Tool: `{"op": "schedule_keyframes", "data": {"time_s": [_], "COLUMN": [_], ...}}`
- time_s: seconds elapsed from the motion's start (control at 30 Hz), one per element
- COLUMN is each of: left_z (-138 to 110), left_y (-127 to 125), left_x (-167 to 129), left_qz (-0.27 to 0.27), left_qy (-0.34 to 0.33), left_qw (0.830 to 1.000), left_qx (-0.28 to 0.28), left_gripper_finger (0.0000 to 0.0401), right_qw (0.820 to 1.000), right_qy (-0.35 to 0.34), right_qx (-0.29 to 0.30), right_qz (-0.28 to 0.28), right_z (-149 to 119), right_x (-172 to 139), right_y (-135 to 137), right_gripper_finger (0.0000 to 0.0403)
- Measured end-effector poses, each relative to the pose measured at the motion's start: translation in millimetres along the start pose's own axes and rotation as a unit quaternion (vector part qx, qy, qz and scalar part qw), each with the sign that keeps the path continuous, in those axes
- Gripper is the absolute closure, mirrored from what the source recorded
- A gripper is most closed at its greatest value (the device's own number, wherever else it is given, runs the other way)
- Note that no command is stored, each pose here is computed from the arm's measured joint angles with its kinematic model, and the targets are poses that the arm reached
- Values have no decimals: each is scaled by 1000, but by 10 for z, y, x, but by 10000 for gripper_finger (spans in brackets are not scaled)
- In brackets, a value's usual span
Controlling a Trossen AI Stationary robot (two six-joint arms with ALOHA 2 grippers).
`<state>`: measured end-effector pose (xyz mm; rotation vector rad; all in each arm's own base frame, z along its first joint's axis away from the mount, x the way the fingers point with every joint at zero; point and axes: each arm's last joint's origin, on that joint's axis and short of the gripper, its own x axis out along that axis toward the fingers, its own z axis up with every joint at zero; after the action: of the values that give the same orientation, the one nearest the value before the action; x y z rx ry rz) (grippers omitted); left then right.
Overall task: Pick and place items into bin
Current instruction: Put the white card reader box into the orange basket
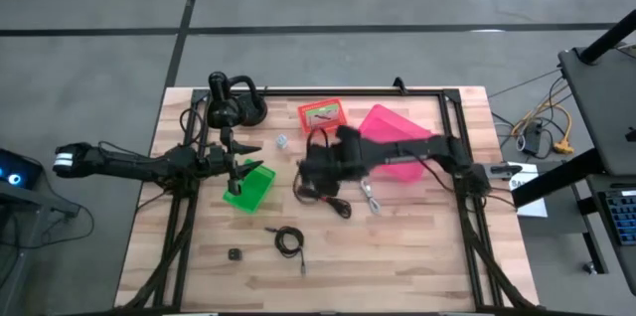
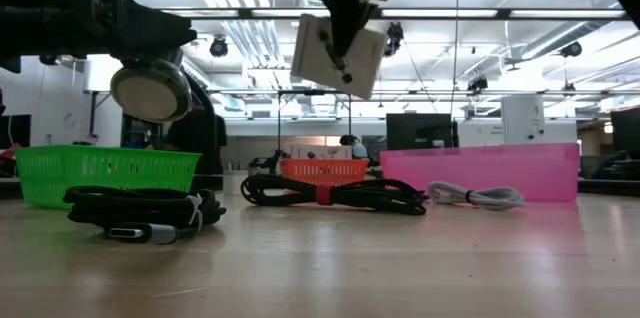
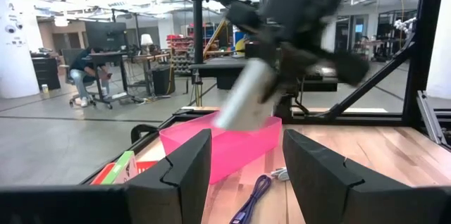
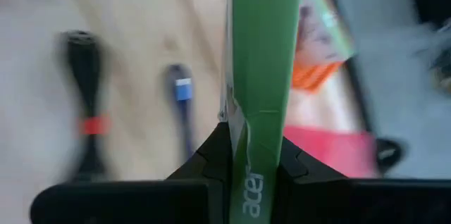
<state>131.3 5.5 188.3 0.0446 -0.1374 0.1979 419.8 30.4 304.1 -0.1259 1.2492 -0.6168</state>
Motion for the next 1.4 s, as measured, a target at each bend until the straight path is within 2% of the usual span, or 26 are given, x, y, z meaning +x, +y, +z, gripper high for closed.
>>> {"op": "schedule_keyframes", "data": {"time_s": [0.27,0.33,0.47,0.57,0.63,0.8,0.9,1.4], "left_z": [-6,-9,-11,-16,-15,-15,-15,-16], "left_y": [0,1,1,1,1,1,1,1], "left_x": [-1,-2,-2,-4,-4,-4,-4,-4], "left_qz": [0,0,0,0,0,0,0,0], "left_qy": [1,2,2,3,3,3,3,3], "left_qw": [1000,1000,1000,1000,1000,1000,1000,1000], "left_qx": [0,0,0,1,1,0,0,-1], "left_gripper_finger": [239,239,239,239,239,239,239,239], "right_qw": [992,988,982,978,975,958,952,940], "right_qy": [1,-9,-43,-42,-42,-63,-68,-60], "right_qx": [-123,-153,-166,-183,-197,-240,-261,-279], "right_qz": [-17,8,73,87,91,141,145,187], "right_z": [302,362,451,442,436,432,432,374], "right_x": [476,582,759,845,875,899,900,1047], "right_y": [-767,-945,-1257,-1430,-1494,-1532,-1533,-1549], "right_gripper_finger": [371,371,371,371,371,371,371,371]}}
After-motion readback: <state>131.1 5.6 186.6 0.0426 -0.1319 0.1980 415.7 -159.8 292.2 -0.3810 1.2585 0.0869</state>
